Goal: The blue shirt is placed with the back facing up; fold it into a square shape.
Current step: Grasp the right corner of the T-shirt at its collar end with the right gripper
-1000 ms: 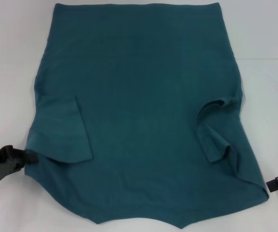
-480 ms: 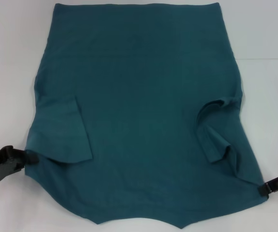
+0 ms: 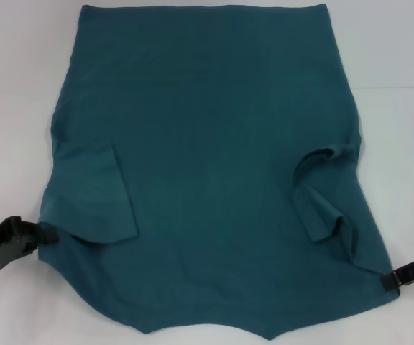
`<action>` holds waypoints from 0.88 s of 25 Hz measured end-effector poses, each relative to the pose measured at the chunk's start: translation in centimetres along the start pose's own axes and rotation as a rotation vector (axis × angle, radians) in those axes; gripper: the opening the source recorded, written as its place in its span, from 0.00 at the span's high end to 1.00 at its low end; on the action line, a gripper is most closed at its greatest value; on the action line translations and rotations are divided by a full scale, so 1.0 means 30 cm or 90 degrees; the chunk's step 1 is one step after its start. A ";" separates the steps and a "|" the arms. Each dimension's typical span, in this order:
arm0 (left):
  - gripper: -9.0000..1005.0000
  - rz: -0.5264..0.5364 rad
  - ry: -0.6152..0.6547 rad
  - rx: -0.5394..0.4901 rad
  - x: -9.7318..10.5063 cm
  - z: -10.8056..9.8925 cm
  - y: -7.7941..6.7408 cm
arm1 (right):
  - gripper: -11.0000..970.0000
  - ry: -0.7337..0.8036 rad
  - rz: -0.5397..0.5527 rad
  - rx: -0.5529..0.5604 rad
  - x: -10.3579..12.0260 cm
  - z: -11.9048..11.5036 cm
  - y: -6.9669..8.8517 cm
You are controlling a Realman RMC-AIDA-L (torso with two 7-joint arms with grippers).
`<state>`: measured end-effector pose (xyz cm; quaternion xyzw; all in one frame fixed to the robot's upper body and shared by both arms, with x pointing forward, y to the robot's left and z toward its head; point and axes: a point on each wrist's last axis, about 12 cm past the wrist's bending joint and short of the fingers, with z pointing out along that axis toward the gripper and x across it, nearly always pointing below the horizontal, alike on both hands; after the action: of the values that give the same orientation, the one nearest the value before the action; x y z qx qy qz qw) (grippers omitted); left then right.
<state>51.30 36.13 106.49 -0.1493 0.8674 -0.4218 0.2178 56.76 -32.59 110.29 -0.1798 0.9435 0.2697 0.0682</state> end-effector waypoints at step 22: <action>0.97 -0.006 0.000 -0.001 0.003 0.006 0.005 | 0.37 0.007 -0.030 -0.015 -0.052 0.076 0.070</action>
<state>51.30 36.05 106.25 -0.1533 0.8669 -0.4223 0.2159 57.48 -29.24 109.74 -0.2043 0.9362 0.2778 0.0676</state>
